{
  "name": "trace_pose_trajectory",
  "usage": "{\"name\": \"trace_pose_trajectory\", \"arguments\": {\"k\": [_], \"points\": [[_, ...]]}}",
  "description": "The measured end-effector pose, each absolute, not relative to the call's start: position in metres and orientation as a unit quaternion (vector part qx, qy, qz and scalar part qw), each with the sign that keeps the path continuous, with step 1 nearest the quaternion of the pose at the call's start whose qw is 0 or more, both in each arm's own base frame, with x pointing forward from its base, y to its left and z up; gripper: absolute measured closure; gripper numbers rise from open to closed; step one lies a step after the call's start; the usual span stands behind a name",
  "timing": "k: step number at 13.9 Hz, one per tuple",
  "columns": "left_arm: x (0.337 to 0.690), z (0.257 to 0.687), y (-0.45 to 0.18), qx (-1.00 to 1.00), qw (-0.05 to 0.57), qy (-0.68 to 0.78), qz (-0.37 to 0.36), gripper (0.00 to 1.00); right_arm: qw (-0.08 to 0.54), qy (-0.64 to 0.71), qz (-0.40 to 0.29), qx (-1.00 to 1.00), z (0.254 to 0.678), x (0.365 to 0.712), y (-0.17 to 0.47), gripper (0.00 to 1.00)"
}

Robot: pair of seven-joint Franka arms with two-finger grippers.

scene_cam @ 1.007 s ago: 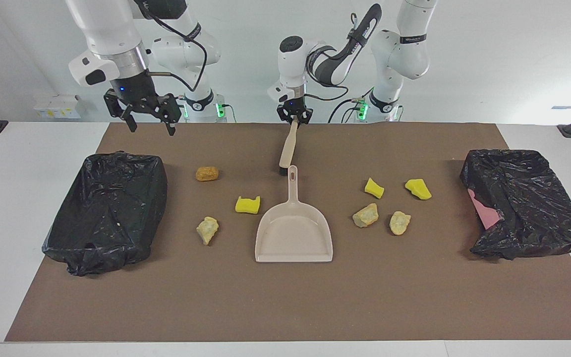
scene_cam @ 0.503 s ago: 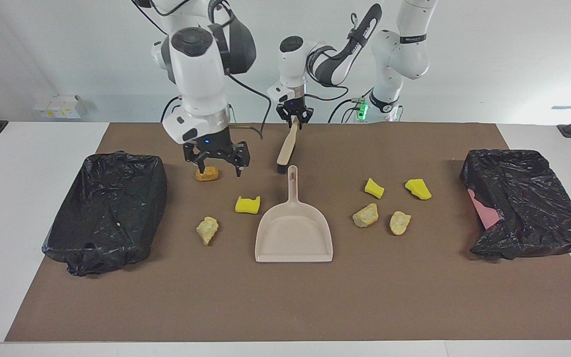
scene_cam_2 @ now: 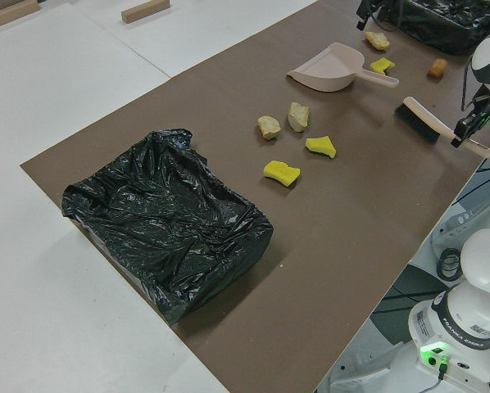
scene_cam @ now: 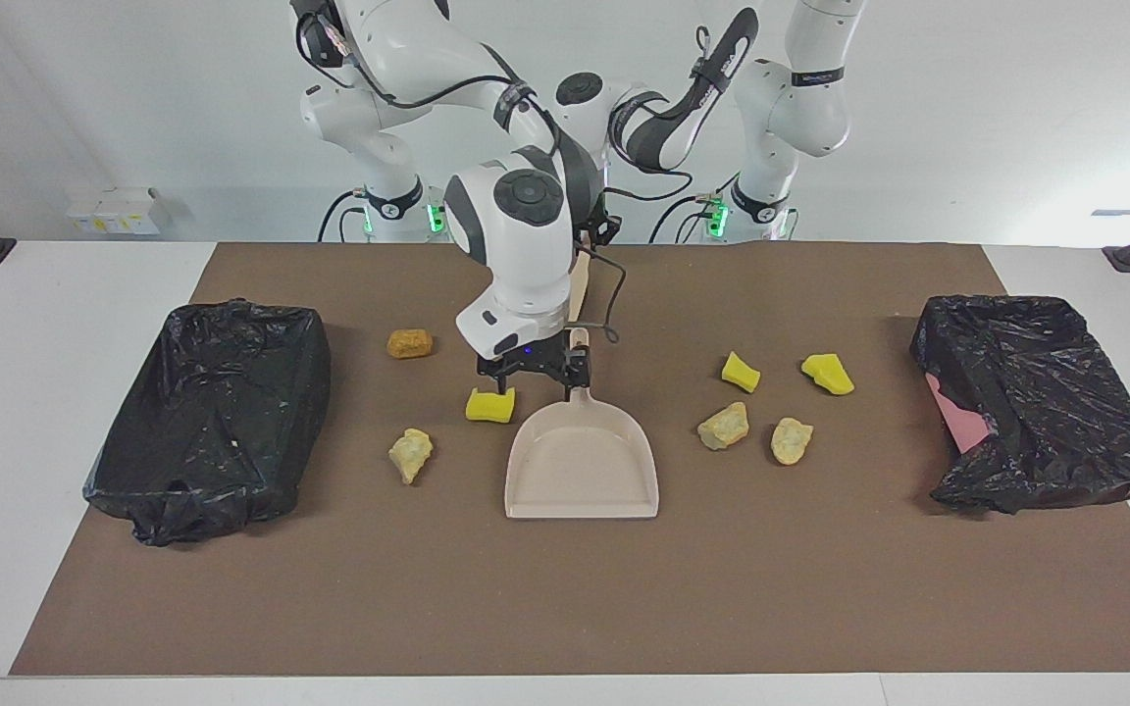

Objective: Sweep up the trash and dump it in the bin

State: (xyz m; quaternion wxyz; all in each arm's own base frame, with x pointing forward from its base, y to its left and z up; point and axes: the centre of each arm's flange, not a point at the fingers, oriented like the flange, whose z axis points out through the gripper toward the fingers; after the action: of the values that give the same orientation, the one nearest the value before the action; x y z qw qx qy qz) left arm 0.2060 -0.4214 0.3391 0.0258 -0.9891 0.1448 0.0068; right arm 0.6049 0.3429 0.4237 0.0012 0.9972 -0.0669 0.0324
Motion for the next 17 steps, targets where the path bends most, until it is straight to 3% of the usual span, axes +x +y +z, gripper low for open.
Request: {"name": "trace_pose_trajectory", "arguments": {"k": [6,13,14,17], "points": [[0.259,0.380,-0.370,-0.999,0.038,-0.002,0.011,0.74,0.002,-0.021,0.015,1.000,0.367,0.565,0.384,0.00],[0.287,0.392,-0.329,-0.997,0.034,-0.073,0.007,0.74,-0.004,-0.012,-0.022,1.000,0.359,0.527,0.387,0.00],[0.296,0.394,-0.320,-0.996,0.035,-0.088,0.007,0.74,-0.003,-0.012,-0.023,1.000,0.358,0.525,0.386,0.06],[0.316,0.402,-0.286,-0.990,0.050,-0.132,0.019,0.74,-0.009,-0.004,-0.037,0.999,0.350,0.525,0.379,0.08]]}}
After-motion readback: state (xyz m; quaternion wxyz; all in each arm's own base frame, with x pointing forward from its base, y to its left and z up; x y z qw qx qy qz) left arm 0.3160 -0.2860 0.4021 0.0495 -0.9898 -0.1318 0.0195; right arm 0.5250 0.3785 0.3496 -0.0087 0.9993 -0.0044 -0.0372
